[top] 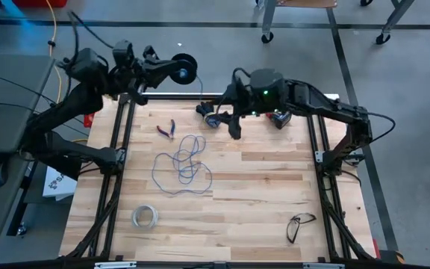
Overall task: Coil cords
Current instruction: Coil the blue wire onto the black spool
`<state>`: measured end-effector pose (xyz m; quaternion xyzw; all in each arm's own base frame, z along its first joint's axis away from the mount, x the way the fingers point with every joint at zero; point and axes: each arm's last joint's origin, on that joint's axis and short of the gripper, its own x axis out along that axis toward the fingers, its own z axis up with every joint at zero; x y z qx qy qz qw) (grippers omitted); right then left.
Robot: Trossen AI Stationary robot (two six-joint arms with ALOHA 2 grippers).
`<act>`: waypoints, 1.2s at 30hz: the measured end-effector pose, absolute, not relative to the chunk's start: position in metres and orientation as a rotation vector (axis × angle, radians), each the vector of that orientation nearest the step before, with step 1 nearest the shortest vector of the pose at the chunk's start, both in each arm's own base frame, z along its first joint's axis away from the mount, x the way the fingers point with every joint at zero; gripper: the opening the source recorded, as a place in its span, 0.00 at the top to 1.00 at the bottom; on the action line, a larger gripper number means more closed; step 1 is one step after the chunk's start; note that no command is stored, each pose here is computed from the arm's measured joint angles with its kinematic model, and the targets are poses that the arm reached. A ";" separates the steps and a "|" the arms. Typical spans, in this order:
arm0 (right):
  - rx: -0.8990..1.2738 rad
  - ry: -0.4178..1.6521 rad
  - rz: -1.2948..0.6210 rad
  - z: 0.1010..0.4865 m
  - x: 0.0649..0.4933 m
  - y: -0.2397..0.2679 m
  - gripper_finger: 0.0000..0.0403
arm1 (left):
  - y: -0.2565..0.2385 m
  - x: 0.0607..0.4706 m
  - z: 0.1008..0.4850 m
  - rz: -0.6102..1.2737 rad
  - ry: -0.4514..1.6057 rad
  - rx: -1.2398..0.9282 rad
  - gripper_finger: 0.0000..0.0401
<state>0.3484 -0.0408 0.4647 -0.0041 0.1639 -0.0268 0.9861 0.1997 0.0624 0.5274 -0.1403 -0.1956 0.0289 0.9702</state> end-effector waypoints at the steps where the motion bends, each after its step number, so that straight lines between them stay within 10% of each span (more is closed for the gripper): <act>1: -0.008 0.337 -0.052 0.462 0.351 -0.041 0.50 | 0.063 0.203 0.526 0.052 -0.393 -0.284 1.00; 36: -0.106 0.446 -0.089 0.438 0.370 -0.046 0.78 | 0.064 0.202 0.531 0.050 -0.447 -0.257 1.00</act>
